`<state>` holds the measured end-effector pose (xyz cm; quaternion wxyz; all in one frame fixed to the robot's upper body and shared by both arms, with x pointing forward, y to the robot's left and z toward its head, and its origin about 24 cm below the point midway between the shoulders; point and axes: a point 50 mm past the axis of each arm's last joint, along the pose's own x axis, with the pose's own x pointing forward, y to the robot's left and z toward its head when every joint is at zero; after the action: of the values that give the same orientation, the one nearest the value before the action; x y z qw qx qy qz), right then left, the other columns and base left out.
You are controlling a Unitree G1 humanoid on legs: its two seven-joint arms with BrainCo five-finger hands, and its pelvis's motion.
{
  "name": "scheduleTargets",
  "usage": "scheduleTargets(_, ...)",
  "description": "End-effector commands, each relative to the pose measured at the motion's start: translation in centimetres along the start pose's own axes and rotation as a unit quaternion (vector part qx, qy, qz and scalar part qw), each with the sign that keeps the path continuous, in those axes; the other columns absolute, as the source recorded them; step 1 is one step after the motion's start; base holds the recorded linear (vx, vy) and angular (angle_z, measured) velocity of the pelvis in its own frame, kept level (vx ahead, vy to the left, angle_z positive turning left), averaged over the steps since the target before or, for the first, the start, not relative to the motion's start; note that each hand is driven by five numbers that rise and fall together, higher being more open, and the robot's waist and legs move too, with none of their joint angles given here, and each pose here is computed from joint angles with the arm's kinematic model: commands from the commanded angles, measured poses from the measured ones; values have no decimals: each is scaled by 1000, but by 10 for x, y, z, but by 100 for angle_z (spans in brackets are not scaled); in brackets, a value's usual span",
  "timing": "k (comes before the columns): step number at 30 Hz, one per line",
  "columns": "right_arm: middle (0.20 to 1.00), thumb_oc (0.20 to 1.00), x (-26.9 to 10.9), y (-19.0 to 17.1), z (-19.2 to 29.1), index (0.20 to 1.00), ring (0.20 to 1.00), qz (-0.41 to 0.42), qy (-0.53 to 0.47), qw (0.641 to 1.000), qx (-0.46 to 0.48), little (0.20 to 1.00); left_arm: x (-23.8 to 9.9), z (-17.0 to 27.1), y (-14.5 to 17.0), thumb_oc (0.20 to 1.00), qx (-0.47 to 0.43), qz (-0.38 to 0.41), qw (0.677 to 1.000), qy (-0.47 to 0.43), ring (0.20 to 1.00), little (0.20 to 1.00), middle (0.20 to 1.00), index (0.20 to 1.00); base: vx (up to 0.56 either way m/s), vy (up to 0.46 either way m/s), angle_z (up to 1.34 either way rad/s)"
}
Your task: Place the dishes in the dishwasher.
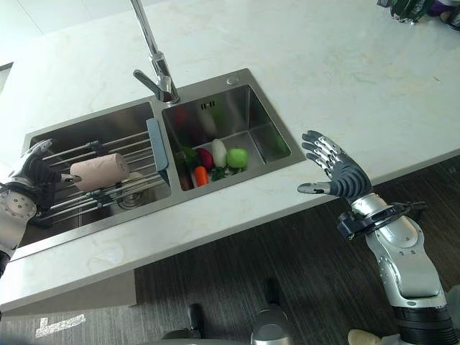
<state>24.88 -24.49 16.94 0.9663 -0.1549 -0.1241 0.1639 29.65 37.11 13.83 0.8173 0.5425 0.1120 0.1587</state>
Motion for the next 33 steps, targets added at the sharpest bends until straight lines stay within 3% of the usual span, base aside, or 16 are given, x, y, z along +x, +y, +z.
scheduleTargets(1, 1000, 1000, 9, -11, 34, 1000, 1000, 7, -63, 996, -60, 1000, 8, 4, 48, 1000, 62, 30, 997, -20, 1000, 1000, 1000, 1000, -41, 42, -1)
scheduleTargets(19, 1000, 1000, 23, -14, 48, 1000, 1000, 6, -80, 993, -92, 1000, 24, 21, 68, 1000, 85, 50, 995, -32, 1000, 1000, 1000, 1000, -37, 18, -1)
scheduleTargets(33, 1000, 1000, 30, -16, 56, 1000, 1000, -2, -95, 989, -115, 1000, 29, 18, 63, 1000, 84, 26, 996, -9, 1000, 1000, 1000, 1000, -23, 8, 0)
